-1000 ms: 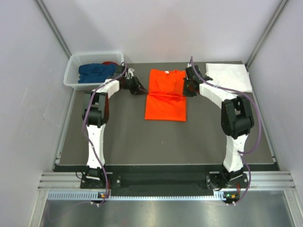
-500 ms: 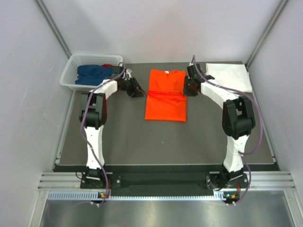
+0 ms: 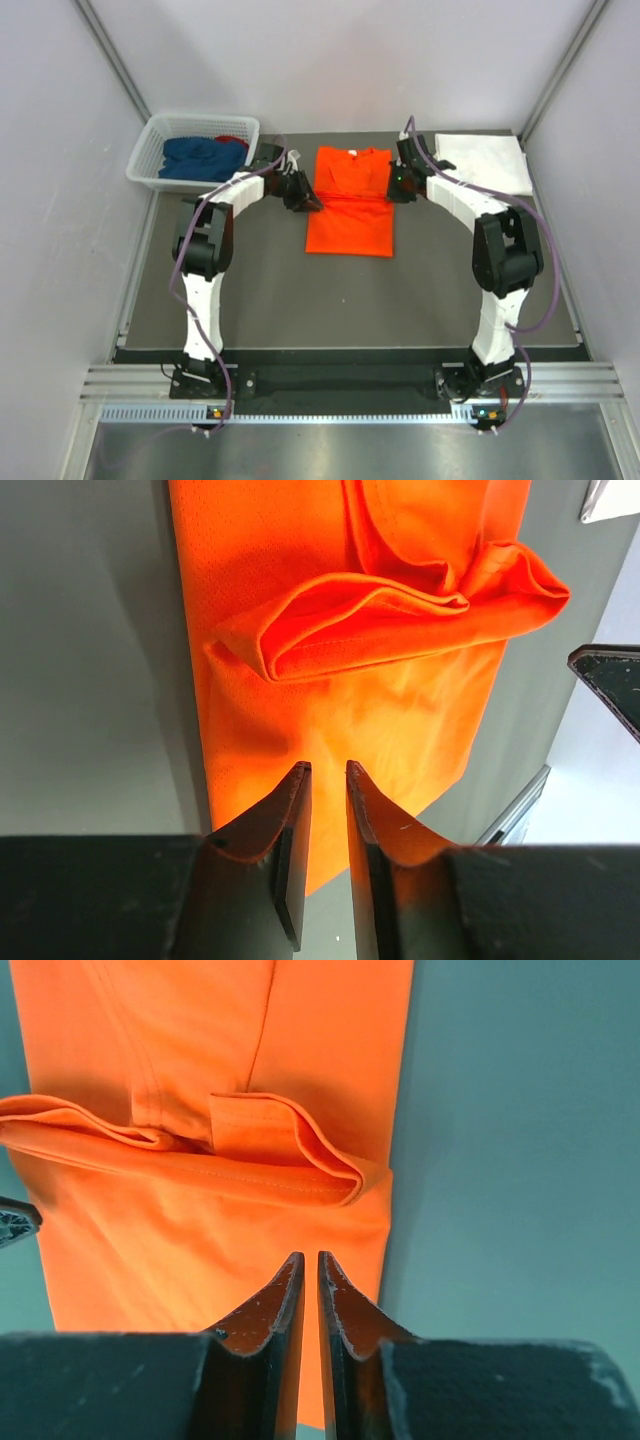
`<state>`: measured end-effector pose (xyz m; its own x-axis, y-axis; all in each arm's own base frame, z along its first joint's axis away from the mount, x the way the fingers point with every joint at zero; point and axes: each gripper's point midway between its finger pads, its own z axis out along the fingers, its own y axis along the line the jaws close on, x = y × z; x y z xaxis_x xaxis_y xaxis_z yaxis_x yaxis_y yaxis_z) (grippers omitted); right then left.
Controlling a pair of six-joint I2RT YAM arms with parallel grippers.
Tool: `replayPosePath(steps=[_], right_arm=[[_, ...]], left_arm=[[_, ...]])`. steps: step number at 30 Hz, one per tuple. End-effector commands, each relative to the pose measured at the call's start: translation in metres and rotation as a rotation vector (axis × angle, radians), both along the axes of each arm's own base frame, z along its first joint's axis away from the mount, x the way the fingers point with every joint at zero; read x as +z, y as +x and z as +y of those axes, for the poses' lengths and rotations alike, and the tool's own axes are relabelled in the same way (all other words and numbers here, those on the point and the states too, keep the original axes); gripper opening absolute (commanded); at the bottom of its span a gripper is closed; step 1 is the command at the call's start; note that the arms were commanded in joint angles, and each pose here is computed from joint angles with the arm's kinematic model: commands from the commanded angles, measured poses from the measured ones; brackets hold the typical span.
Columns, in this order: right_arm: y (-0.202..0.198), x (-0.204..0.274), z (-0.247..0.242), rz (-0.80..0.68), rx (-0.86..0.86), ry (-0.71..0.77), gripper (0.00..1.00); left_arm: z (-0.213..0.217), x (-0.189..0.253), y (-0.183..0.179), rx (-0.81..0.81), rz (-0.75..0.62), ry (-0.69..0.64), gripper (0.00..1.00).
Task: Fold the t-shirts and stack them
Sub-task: Fold the tshirt
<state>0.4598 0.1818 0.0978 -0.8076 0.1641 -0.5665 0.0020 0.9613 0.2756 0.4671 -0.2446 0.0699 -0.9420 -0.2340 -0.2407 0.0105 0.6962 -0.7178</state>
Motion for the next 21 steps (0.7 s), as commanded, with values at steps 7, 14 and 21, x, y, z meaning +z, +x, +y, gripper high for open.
replayPosePath(steps=[7, 14, 21], right_arm=[[0.026, -0.011, 0.001, -0.026, -0.025, 0.031, 0.11], [0.038, -0.016, -0.006, -0.037, -0.050, 0.029, 0.11], [0.050, -0.020, -0.009, -0.044, -0.056, 0.051, 0.11]], left_arm=[[0.003, -0.004, 0.038, 0.041, -0.078, 0.029, 0.24], [-0.004, -0.006, 0.060, 0.053, -0.094, 0.003, 0.24], [-0.004, 0.001, 0.073, 0.086, -0.134, -0.001, 0.24]])
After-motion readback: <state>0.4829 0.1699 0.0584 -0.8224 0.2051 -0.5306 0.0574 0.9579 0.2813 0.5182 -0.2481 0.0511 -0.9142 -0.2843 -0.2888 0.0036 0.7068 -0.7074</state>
